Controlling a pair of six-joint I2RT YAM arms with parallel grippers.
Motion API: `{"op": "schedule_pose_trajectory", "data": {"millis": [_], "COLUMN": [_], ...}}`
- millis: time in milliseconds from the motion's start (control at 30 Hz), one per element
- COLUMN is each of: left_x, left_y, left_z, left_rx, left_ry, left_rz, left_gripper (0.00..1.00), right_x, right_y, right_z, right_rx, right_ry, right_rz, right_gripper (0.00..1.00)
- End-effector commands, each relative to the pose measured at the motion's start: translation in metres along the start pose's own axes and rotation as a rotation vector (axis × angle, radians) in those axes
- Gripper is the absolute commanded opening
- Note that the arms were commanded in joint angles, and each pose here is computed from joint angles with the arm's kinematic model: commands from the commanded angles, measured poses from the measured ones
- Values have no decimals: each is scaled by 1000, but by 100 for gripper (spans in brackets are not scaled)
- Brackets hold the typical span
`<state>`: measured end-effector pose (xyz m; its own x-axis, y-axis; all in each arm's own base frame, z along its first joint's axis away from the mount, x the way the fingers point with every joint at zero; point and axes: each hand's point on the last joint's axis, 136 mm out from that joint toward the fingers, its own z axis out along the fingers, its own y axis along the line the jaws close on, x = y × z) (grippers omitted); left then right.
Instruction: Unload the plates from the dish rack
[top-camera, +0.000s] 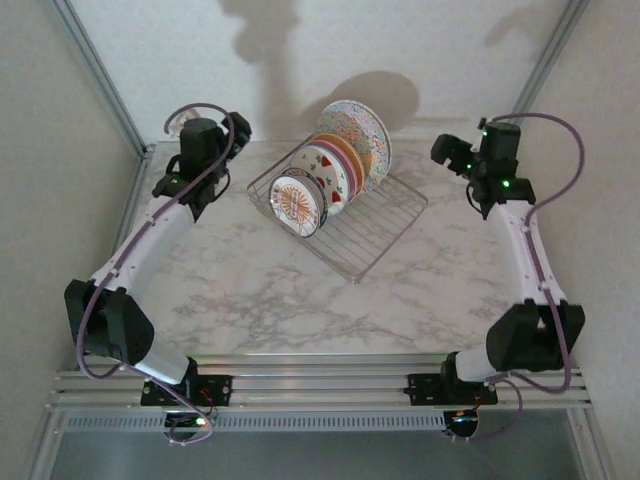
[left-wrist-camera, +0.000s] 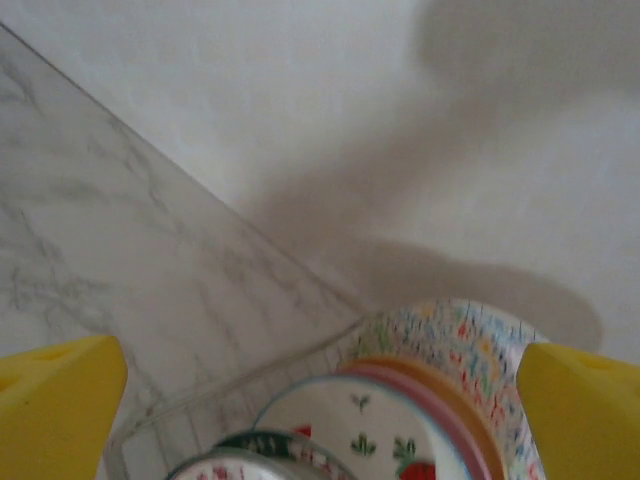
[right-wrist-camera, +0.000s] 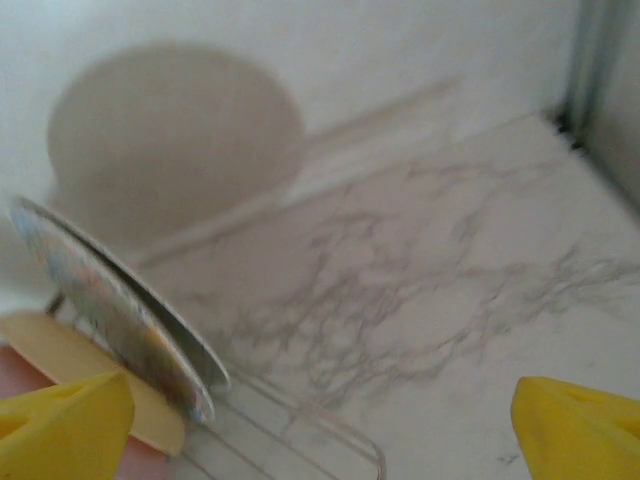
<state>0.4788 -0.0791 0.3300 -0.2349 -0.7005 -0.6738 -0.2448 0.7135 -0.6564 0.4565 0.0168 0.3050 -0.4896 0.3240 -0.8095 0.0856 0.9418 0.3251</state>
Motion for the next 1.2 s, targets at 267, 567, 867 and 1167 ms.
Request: {"op": "schedule_pose_trajectory", "data": {"millis": [267,567,867,1167], "left_x": [48,56,58,55], "left_y": [2,-7,-4,-8], "left_z": [-39,-65,-67,-68], "left_rx": [104,193,191,197], "left_ry": [171,192,194,187], "left_rz": [74,101,109,117], "left_gripper": [100,99,99,99], "right_x": [38,68,78,78], "right_y": [72,71,72,72], "right_z": [66,97,124,140], "right_rx": [-576,-701,-756,-766], "right_ry": [-24,74,131,150], "right_rz": [-450,-465,-411,-365], "right_gripper": [79,69,53,48]}}
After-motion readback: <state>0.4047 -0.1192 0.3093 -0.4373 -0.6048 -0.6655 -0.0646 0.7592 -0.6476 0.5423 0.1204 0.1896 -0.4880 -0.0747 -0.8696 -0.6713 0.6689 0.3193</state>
